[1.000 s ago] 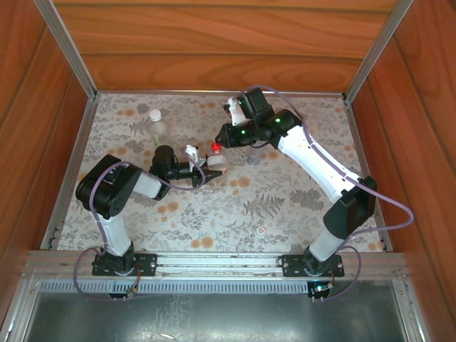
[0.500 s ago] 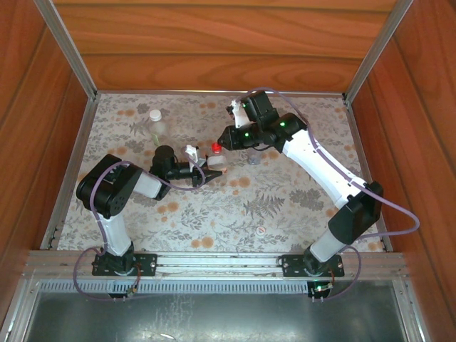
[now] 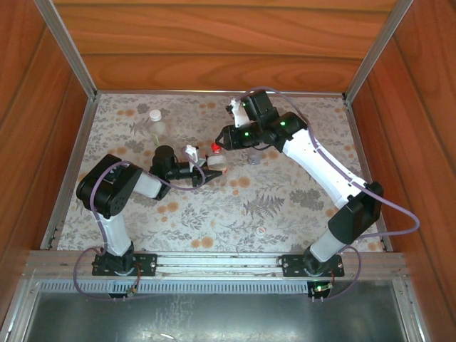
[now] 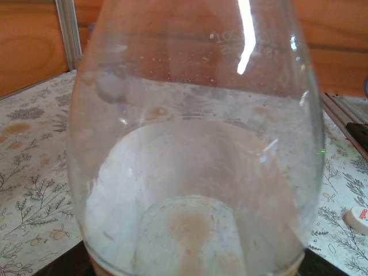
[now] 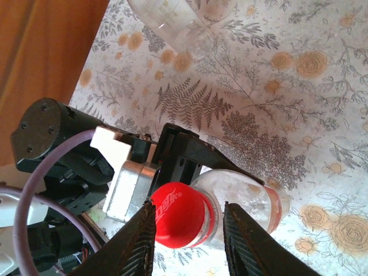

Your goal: Screw on the bottle caps

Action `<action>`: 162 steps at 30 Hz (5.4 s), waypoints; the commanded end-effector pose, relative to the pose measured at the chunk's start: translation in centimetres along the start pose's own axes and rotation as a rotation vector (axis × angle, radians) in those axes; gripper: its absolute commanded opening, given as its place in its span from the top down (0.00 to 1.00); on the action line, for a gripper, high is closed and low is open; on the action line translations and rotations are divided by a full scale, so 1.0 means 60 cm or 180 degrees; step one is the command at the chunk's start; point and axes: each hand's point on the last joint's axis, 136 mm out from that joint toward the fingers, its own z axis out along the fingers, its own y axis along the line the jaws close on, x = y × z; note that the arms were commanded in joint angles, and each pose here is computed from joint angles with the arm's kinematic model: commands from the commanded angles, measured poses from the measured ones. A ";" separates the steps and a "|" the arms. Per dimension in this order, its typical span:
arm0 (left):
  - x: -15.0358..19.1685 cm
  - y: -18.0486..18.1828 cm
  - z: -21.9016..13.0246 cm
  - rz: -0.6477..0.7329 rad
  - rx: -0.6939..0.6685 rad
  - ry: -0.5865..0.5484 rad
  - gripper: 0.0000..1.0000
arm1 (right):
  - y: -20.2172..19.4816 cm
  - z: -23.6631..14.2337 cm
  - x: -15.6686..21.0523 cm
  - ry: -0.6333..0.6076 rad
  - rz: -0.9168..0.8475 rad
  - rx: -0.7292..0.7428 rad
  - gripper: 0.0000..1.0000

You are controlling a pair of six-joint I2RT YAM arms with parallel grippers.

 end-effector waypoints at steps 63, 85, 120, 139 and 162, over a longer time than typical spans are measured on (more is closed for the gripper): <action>0.105 0.000 -0.011 -0.0699 -0.0095 0.0489 0.51 | -0.005 0.012 0.006 0.0101 0.0028 -0.0111 0.82; 0.105 0.008 -0.010 -0.0772 -0.0145 0.0488 0.51 | -0.009 -0.021 0.029 -0.0001 0.0092 -0.0044 0.77; 0.107 0.009 -0.010 -0.0788 -0.0135 0.0489 0.51 | -0.001 -0.014 0.047 0.0165 0.0195 -0.0271 0.86; 0.112 0.004 -0.014 -0.0672 -0.0123 0.0510 0.51 | 0.012 0.005 -0.021 0.0031 0.0179 -0.0483 0.83; 0.112 0.006 -0.013 -0.0689 -0.0129 0.0508 0.51 | -0.001 -0.018 0.034 0.0062 0.0349 -0.0410 0.88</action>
